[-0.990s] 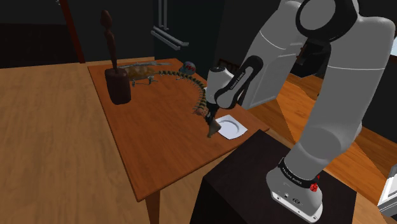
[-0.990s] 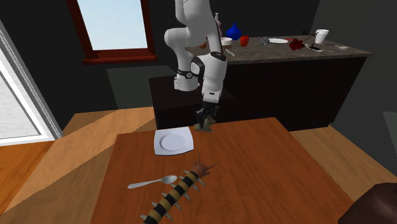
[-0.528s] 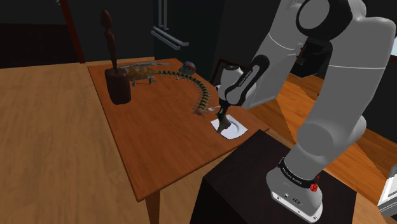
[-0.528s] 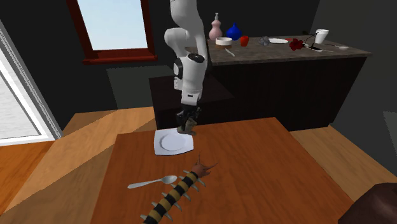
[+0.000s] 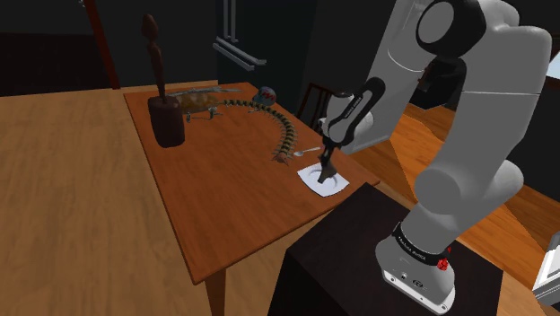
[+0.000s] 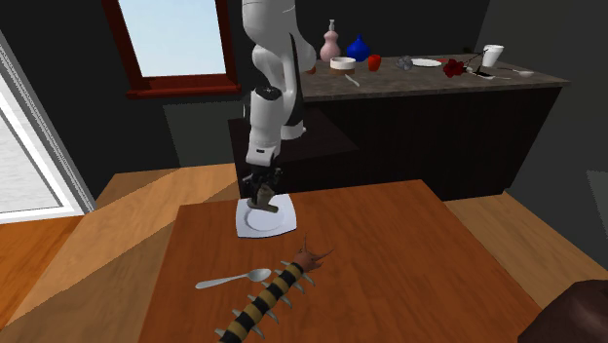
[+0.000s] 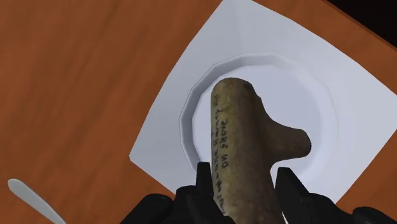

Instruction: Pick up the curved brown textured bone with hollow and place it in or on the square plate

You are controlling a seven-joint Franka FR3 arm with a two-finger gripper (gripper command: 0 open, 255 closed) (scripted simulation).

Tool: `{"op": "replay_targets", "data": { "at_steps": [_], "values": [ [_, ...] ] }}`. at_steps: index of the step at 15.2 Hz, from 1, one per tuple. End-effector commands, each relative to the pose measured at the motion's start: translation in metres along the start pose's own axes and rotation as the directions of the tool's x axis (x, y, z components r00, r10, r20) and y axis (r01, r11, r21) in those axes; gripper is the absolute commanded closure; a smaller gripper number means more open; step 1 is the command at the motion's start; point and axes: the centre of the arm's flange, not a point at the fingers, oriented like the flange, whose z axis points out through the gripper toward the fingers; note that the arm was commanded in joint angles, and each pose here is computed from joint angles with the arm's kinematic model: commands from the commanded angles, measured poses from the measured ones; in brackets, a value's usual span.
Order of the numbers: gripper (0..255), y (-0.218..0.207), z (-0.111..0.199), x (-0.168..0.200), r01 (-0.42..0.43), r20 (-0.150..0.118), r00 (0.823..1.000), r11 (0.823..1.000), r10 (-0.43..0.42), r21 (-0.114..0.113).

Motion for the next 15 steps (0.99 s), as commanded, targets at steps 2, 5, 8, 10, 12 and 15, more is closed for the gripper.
{"op": "replay_targets", "data": {
  "at_steps": [2,5,8,10,12,15],
  "values": [
    [255,-0.001,0.014,0.0,0.001,0.0,1.0,1.0,-0.001,0.0],
    [255,-0.003,0.03,0.001,0.001,0.0,1.0,1.0,-0.001,0.0],
    [255,-0.005,0.045,0.001,0.001,0.0,1.0,1.0,-0.001,0.0],
    [255,-0.007,0.06,0.002,0.001,0.0,1.0,1.0,-0.001,0.0],
    [255,-0.007,0.06,0.002,0.001,0.0,1.0,1.0,-0.001,0.0],
    [255,-0.007,0.06,0.002,0.001,0.0,1.0,1.0,-0.001,0.0]
  ]
}}
